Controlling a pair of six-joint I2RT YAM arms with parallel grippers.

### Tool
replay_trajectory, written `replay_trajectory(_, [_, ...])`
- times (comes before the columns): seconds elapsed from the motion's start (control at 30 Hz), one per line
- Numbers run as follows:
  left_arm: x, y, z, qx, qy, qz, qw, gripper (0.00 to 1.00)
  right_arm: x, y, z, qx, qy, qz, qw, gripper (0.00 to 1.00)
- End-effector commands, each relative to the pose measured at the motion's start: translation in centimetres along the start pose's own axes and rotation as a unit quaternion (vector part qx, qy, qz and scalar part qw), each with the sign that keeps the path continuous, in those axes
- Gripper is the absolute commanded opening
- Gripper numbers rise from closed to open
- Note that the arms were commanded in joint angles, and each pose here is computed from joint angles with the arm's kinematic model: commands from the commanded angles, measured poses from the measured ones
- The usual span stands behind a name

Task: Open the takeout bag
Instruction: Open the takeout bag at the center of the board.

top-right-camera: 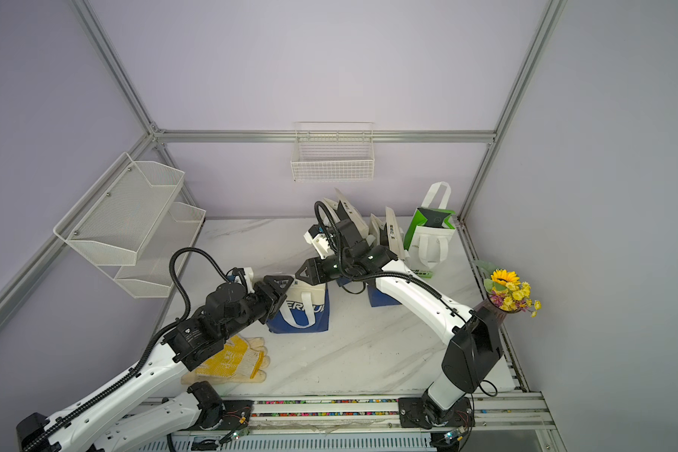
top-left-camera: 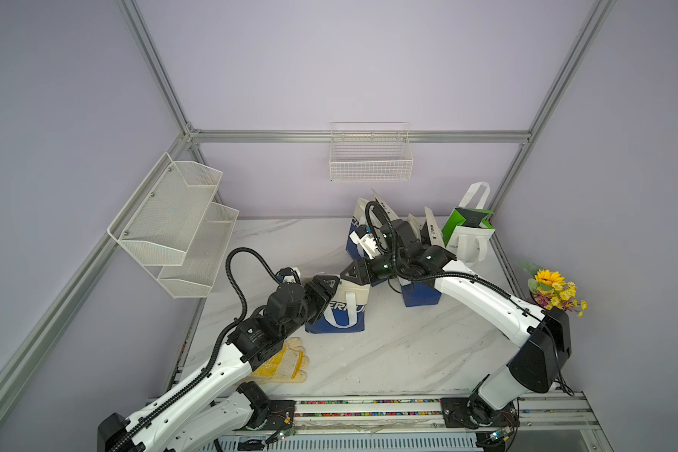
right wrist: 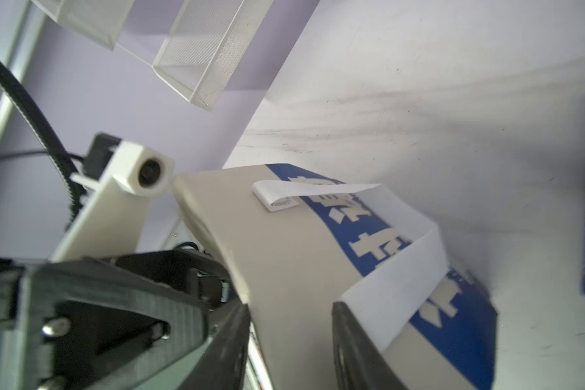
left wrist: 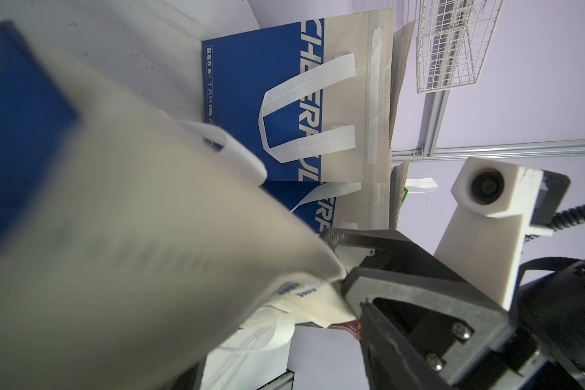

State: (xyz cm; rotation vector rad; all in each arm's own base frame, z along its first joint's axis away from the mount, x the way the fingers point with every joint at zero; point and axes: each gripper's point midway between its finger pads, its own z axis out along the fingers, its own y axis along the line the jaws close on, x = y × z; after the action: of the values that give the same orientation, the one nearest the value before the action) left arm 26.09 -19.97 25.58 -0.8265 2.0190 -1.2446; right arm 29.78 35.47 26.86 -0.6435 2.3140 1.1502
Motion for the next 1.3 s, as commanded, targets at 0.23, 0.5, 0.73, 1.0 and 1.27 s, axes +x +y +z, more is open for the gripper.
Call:
replay_trajectory(0.23, [-1.6, -2.3, 0.4, 0.077, -0.047, -0.018, 0.996, 0.67, 1.1, -0.4, 0.7, -0.027, 0.019, 0.042, 0.999, 0.00])
replay_trajectory(0.5, [-1.8, -1.2, 0.7, 0.093, -0.060, -0.016, 0.994, 0.63, -0.2, 1.0, -1.2, -0.126, -0.006, 0.120, 0.985, 0.00])
replay_trajectory(0.73, [-2.5, -2.8, 0.3, 0.177, -0.077, -0.015, 0.981, 0.57, -0.2, 2.2, -2.1, -0.164, -0.008, 0.138, 0.977, 0.00])
replay_trajectory(1.0, [-2.1, -5.5, 0.8, 0.240, -0.063, 0.020, 0.968, 0.54, 0.6, 1.9, -2.1, -0.165, -0.007, 0.149, 0.975, 0.00])
replay_trajectory(1.27, [-0.9, -6.9, 1.6, 0.252, -0.024, 0.040, 0.967, 0.39, 0.6, 1.5, -2.1, -0.163, -0.011, 0.158, 0.974, 0.00])
